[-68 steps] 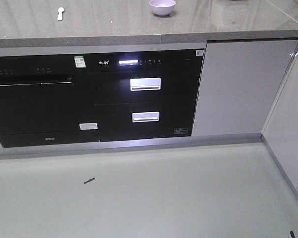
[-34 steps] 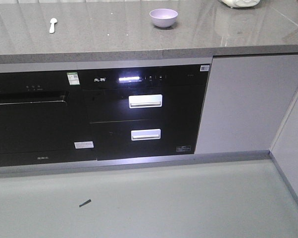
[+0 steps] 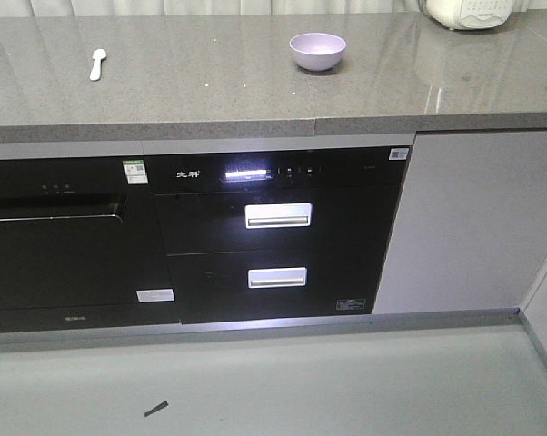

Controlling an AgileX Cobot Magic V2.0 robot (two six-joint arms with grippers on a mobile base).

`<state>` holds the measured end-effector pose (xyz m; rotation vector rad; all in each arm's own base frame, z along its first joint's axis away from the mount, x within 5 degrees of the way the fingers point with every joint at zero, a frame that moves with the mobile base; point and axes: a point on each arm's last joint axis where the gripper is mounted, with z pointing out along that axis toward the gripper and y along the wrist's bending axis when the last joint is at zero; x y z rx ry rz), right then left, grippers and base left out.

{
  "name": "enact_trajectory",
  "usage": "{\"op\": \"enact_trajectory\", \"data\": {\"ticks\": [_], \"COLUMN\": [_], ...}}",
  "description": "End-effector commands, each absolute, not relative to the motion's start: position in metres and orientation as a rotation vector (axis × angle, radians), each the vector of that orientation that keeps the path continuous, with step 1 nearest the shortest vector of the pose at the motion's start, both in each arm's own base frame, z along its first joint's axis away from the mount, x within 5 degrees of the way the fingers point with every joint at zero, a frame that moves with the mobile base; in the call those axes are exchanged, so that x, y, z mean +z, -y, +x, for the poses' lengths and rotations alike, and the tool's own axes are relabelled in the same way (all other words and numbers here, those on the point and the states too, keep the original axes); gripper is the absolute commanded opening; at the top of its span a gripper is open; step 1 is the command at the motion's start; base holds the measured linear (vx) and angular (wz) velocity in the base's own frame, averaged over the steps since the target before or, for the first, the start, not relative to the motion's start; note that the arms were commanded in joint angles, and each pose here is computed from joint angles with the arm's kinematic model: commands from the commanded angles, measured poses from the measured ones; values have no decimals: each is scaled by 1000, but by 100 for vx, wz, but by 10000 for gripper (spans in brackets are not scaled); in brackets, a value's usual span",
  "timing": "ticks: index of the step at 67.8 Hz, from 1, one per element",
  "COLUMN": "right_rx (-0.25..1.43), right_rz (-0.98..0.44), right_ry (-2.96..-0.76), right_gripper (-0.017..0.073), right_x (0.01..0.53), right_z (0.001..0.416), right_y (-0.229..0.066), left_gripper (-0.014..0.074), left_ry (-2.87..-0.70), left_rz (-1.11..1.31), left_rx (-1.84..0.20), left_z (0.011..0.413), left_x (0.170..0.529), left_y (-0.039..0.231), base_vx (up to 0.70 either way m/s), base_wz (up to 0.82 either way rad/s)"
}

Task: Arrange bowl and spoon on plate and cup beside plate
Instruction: 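Drive the base toward the counter holding the spoon and bowl, then drive closer and align the base with the spoon and bowl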

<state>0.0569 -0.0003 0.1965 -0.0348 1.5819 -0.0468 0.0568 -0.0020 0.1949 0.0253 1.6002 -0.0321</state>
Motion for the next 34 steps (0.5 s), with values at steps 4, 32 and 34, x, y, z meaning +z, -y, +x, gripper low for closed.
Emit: {"op": "enact_trajectory", "data": {"ticks": [4, 32, 34], "right_rx": [-64, -64, -64], "right_rz": [-32, -32, -32], "right_ry": [-1490, -1490, -1490], "right_gripper": [-4, -4, -4], "right_x": [204, 204, 204], "right_z": [56, 56, 56], "right_y": [1, 1, 1], "left_gripper": [-7, -7, -7], "left_ry": [-1490, -1490, -1490], "left_rz": [23, 23, 23], "left_rx": [-43, -43, -43], "left_z": [55, 55, 55], "left_x": [211, 211, 211], "left_y": [2, 2, 2], "base_vx": [21, 19, 18], "base_wz": [1, 0, 0]}}
